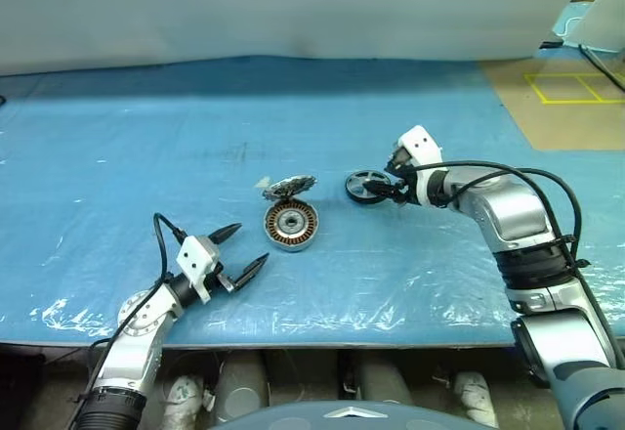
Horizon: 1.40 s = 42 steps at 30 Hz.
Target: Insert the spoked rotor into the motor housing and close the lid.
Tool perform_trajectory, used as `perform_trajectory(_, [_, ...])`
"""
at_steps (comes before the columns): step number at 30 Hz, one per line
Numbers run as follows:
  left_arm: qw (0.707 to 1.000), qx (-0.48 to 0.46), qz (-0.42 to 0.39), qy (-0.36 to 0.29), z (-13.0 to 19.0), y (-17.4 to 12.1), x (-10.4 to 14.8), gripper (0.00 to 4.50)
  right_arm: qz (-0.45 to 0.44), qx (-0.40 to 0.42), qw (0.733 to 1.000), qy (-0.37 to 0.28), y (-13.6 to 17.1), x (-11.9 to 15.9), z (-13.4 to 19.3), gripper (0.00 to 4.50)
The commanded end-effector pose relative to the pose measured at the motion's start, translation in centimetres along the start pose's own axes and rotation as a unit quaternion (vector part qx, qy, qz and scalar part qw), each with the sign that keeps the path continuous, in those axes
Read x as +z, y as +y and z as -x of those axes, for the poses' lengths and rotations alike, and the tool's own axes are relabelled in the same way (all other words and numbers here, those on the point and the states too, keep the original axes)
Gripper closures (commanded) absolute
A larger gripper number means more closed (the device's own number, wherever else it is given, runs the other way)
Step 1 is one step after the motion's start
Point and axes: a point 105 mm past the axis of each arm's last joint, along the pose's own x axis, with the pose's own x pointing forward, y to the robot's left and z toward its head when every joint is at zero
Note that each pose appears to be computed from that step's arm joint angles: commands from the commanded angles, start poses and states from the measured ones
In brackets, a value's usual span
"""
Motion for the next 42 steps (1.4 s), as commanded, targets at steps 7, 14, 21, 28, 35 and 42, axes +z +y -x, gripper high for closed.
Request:
perform_trajectory(7, [1.000, 0.006, -0.015, -0.018, 0.4, 0.4, 1.2, 0.11, 0.031, 0.020, 0.999, 0.008, 1.1, -0.3, -1.3, 1.11])
perform_trajectory(14, [1.000, 0.008, -0.016, -0.018, 0.6, 0.2, 1.6, 0.11, 0.029, 0.017, 0.999, 0.019, 0.3, -1.3, -0.8, 1.11])
perform_trajectory(21, [1.000, 0.006, -0.012, -0.017, 0.1, -0.3, 2.0, 0.11, -0.006, 0.031, 0.999, -0.031, 0.7, 1.0, 0.2, 1.11])
perform_trajectory(28, [1.000, 0.003, -0.006, -0.008, 0.0, -0.4, 0.3, 0.11, -0.018, 0.018, 0.998, -0.054, 0.6, 2.5, 0.5, 1.11])
perform_trajectory(35, [1.000, 0.001, -0.011, -0.013, 0.4, -0.2, 0.7, 0.11, -0.009, 0.008, 1.000, -0.026, 0.1, 0.8, -0.1, 1.11])
perform_trajectory(42, [1.000, 0.006, -0.010, -0.010, 0.4, 0.1, 0.3, 0.11, 0.001, 0.024, 1.000, 0.001, 0.7, -0.8, -0.8, 1.11])
